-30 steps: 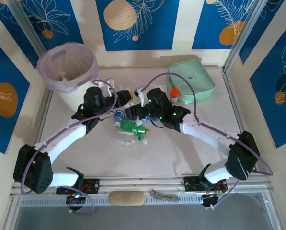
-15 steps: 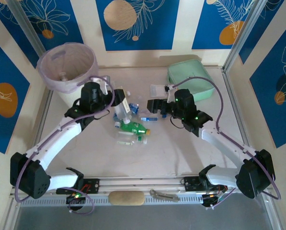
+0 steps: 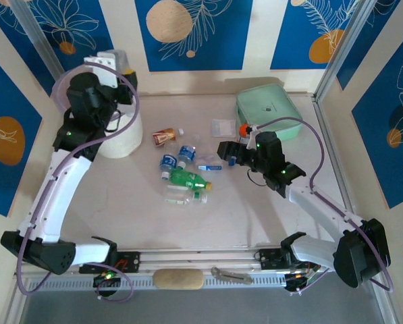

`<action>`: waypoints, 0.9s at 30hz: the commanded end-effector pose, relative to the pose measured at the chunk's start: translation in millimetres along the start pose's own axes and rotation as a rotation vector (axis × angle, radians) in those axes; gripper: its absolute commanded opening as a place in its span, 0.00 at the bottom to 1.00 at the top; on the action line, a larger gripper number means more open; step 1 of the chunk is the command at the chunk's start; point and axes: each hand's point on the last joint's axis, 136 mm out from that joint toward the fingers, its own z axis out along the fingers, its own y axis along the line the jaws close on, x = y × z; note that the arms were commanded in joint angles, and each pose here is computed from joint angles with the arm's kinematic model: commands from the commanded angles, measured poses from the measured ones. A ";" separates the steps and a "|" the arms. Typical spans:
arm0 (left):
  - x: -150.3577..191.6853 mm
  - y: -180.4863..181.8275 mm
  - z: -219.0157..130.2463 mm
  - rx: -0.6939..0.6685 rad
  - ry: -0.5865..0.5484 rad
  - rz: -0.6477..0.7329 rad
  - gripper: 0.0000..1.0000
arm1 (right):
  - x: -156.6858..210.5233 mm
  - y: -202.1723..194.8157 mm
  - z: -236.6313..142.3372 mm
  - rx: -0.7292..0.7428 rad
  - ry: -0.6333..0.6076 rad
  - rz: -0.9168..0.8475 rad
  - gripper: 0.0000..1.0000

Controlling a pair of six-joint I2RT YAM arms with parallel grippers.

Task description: Put the plastic bottles in the bin

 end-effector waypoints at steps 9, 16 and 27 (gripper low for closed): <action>-25.0 102.3 25.9 -0.261 -0.048 0.096 0.41 | -5.8 8.0 -7.6 -0.034 -0.037 0.017 0.94; 15.0 113.3 67.3 -0.209 0.090 0.053 0.41 | -6.2 7.7 -15.5 -0.031 -0.061 0.023 0.94; 93.1 92.0 114.9 -0.047 0.422 -0.025 0.42 | -4.9 6.3 -26.0 -0.018 -0.075 0.010 0.94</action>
